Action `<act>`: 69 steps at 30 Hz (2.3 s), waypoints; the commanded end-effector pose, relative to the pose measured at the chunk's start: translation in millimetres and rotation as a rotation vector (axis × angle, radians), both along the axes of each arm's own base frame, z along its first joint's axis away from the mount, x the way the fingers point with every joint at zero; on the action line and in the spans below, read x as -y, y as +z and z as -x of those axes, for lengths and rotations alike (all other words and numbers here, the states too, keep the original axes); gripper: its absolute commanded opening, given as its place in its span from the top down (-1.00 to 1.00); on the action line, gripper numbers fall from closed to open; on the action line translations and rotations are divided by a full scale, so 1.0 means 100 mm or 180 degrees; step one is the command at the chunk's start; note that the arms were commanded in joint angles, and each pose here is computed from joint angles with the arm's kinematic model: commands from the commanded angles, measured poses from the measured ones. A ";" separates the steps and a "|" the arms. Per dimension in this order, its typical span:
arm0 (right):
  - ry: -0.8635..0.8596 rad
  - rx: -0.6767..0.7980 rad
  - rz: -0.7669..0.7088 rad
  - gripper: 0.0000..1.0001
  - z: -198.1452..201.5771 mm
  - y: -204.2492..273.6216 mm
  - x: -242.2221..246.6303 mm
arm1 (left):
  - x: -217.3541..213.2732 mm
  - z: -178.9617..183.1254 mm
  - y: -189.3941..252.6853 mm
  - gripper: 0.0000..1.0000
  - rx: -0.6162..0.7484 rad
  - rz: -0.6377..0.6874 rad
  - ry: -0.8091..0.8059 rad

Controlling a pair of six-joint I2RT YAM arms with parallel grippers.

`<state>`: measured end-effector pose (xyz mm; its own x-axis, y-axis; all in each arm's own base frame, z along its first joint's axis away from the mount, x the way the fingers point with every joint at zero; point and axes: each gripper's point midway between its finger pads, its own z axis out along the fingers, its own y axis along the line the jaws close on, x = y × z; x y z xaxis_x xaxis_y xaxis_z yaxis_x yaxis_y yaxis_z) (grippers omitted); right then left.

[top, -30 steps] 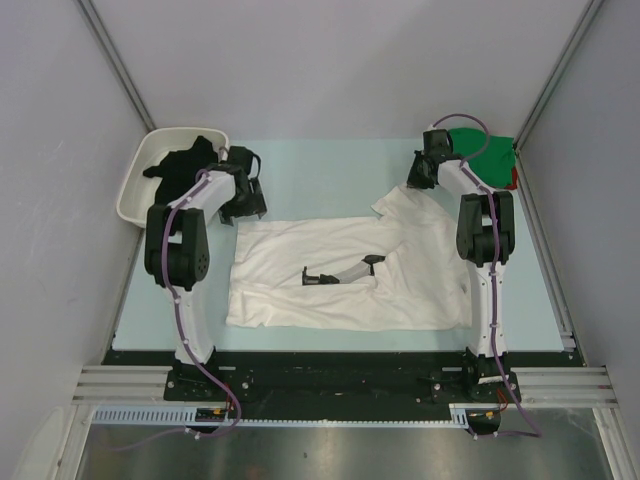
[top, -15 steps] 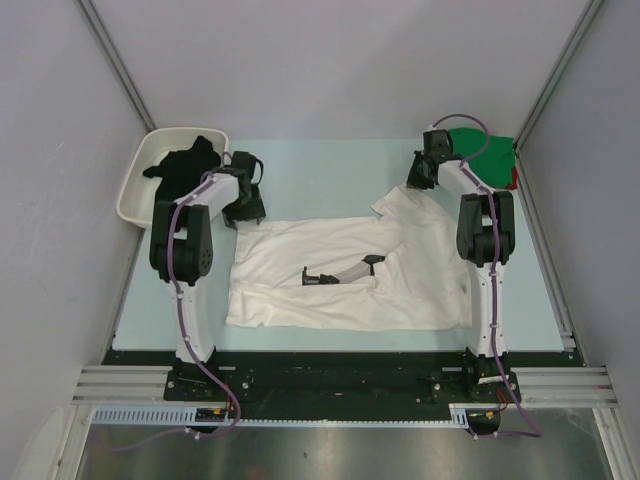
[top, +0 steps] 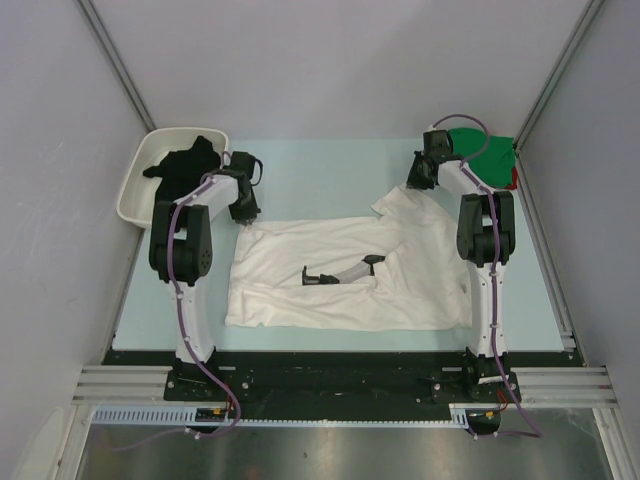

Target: Fold and stack the t-shirts

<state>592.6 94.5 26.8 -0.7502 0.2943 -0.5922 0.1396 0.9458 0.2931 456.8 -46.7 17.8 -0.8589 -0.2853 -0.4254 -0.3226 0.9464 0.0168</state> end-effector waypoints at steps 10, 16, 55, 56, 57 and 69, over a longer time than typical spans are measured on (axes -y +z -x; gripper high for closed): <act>-0.0078 0.0043 -0.0001 1.00 0.22 0.40 0.14 | -0.06 0.04 0.18 1.00 0.0135 0.0020 -0.0007; -0.0117 0.0141 -0.0059 1.00 0.33 0.60 0.15 | -0.07 0.07 0.35 1.00 0.0258 0.0019 0.0001; -0.0928 0.0550 0.0357 1.00 2.34 1.72 0.98 | -0.06 1.13 0.90 1.00 0.0446 0.0083 -0.0168; -0.0958 0.0523 0.0369 1.00 2.40 1.69 1.00 | -0.05 1.14 0.92 1.00 0.0467 0.0076 -0.0167; -0.0971 0.0528 0.0364 1.00 2.44 1.70 1.00 | -0.06 1.16 0.91 1.00 0.0460 0.0062 -0.0165; -0.1292 0.0493 0.0176 1.00 3.10 1.60 1.03 | -0.12 1.49 1.01 1.00 0.0534 0.0069 -0.0101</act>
